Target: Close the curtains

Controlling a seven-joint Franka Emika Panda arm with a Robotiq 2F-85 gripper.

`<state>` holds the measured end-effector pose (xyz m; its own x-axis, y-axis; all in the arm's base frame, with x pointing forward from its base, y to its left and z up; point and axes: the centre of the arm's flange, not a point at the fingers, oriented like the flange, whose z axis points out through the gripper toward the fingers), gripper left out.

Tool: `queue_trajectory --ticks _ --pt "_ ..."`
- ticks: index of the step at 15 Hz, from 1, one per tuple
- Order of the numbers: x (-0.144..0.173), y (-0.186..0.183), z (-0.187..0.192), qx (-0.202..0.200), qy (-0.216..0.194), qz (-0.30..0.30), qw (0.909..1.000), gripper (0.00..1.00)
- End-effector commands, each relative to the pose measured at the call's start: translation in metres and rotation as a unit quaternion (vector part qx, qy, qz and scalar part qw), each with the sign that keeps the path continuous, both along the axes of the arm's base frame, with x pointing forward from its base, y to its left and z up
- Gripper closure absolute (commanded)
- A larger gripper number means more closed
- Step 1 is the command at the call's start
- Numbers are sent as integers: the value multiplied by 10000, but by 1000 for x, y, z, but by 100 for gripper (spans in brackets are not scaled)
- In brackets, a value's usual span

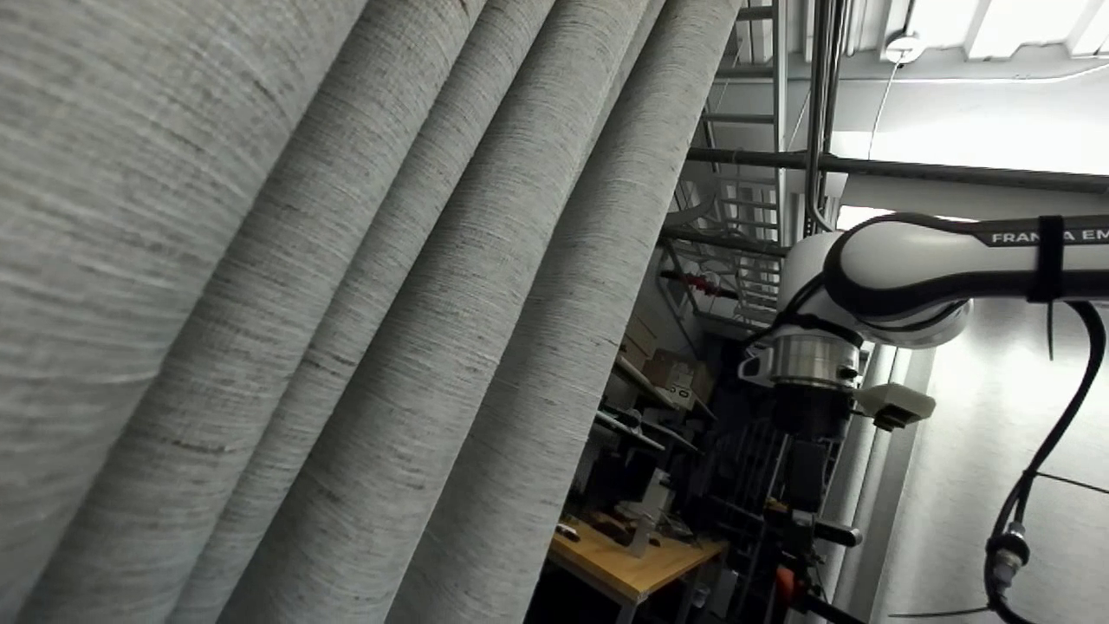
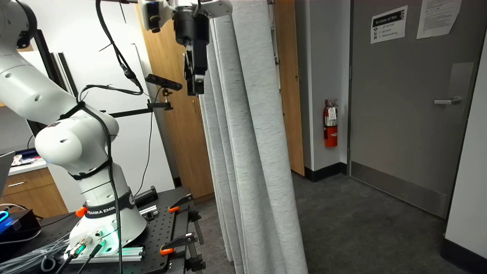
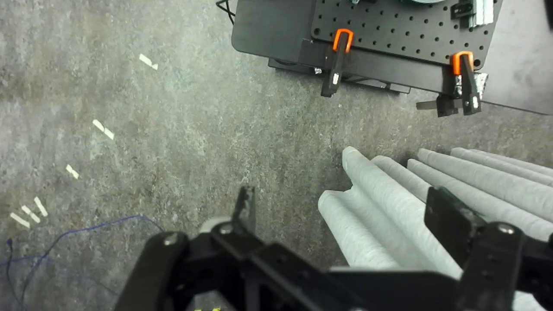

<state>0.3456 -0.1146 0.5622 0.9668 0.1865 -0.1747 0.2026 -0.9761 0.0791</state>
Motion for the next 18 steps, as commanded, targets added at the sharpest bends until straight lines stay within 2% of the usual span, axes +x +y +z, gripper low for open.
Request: queue_trajectory --ticks 1,7,9,12,15,18 --pt "14 61 -1 117 47 774 9969 0" --pt "32 161 -13 375 -75 1815 9827 0" --pt "43 180 -13 566 -456 1891 9793 0" --pt "62 191 -9 904 -1324 1604 9739 0" --pt "70 192 3 1115 -2104 1421 9608 0" --pt "68 193 12 1147 -2675 1405 9463 0"
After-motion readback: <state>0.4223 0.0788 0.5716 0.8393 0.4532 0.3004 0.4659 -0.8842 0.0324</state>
